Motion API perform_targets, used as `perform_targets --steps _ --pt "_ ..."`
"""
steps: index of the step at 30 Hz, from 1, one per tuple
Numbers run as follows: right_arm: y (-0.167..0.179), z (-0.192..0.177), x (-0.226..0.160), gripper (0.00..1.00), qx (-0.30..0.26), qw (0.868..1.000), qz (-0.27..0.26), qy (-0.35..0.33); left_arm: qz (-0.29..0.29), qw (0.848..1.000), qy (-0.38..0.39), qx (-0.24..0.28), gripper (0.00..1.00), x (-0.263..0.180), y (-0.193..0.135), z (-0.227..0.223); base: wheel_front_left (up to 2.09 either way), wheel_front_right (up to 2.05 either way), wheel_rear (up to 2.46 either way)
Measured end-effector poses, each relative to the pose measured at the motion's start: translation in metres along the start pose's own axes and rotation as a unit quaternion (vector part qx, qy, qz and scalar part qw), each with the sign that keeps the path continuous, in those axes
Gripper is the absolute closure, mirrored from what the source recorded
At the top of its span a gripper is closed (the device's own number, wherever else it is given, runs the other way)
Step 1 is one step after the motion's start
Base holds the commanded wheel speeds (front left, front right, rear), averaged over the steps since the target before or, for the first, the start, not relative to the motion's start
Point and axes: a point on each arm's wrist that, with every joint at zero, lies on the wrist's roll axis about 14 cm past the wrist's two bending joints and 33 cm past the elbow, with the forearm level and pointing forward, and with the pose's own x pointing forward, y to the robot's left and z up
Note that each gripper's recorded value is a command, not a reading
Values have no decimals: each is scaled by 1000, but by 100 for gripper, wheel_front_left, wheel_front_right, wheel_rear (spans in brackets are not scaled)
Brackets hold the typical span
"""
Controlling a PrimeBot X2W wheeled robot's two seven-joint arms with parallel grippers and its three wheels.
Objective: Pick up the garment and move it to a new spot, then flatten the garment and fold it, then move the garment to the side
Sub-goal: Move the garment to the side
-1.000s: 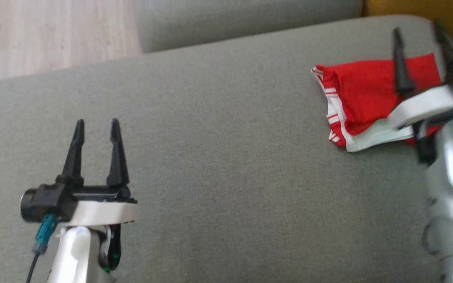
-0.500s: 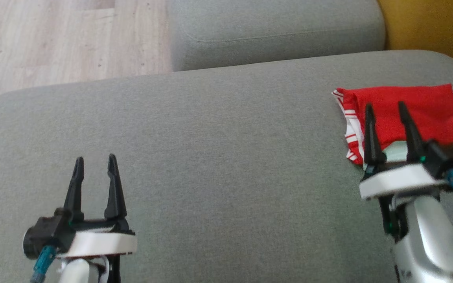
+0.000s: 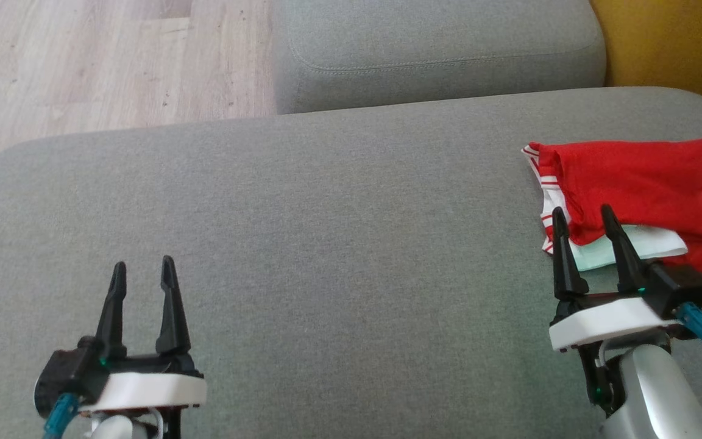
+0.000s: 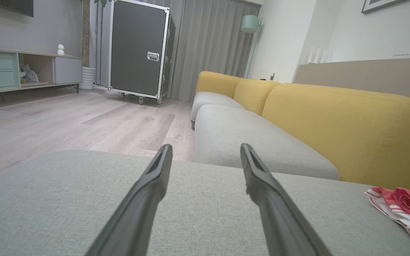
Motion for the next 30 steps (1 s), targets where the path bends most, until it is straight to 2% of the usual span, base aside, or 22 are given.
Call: perform_targets --steps 5,15,16,22,30 --pt "-2 0 -1 0 0 1000 -2 0 4 1000 8 -22 0 0 2 -6 0 0 0" --pt "-3 -5 -3 0 19 1000 -8 7 9 999 14 -30 0 1 4 -10 0 0 0" --pt "-3 -8 -4 100 20 1000 -8 12 10 999 18 -31 100 1 4 -13 0 0 0" --pt "-8 -57 -35 100 38 995 -28 88 33 995 88 -41 100 -24 15 -54 0 0 0" --pt "-13 -56 -33 100 81 992 -44 87 47 991 91 -81 100 -24 18 -55 0 0 0"
